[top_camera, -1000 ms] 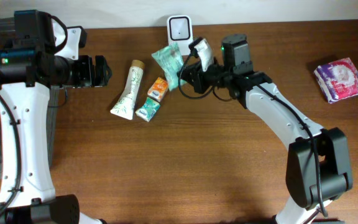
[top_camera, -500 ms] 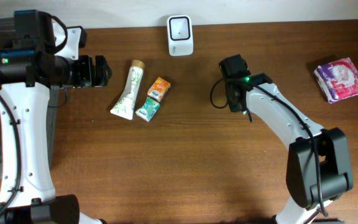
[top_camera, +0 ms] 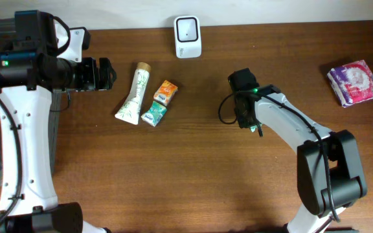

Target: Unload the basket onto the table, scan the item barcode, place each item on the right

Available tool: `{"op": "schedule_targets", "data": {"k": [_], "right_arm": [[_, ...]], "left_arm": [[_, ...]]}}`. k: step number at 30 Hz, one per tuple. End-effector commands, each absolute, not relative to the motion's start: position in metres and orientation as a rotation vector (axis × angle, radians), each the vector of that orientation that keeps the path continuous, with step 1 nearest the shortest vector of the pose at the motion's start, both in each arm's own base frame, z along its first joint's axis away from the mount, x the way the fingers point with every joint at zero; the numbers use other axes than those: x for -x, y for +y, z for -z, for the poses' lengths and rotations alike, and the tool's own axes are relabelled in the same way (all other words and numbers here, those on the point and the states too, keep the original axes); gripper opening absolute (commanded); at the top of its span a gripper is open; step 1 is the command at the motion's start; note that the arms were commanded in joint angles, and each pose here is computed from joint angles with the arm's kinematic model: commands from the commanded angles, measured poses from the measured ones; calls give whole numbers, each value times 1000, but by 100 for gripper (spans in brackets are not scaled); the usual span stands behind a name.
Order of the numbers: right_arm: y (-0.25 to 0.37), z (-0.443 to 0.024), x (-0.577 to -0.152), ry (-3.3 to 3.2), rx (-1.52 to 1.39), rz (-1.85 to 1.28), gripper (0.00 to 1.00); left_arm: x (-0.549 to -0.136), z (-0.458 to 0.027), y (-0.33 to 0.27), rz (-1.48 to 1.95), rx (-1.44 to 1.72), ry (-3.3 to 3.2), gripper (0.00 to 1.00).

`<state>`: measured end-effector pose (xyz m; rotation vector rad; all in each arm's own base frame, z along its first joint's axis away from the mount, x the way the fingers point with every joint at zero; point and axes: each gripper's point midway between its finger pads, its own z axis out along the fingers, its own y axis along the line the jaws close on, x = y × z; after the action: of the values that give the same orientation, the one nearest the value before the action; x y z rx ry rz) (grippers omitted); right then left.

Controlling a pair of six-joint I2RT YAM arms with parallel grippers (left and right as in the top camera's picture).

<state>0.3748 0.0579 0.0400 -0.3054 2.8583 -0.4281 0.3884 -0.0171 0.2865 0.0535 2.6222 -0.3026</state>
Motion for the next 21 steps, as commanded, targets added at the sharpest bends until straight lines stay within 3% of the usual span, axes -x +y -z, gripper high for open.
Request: {"op": "schedule_targets", "data": {"k": [1,5,12,13,14,18,21], "right_arm": [[73,-32,-367,2896,324,325,28],[97,-34,-364,2872,415,312,39],[135,-54,-372,2741,545,398,38],[135,-55,-373,2735,546,412,26],[135,-55,-373,2735,546,411,24],[144,-55,-378,2716,538,349,27],[189,-57,-389,2670,556,22,32]], "left_arm": [[-388,-288,-19,316,-60,2619,99],[-388,-288,-19,316,-60,2619,99],[-388,-288,-19,316,-60,2619,99],[-388,-288,-19,316,-60,2619,99],[-388,-288,-19,316,-60,2619,99],[-388,-288,-19,316,-60,2619,99],[-388,-288,-19,316,-60,2619,99]]}}
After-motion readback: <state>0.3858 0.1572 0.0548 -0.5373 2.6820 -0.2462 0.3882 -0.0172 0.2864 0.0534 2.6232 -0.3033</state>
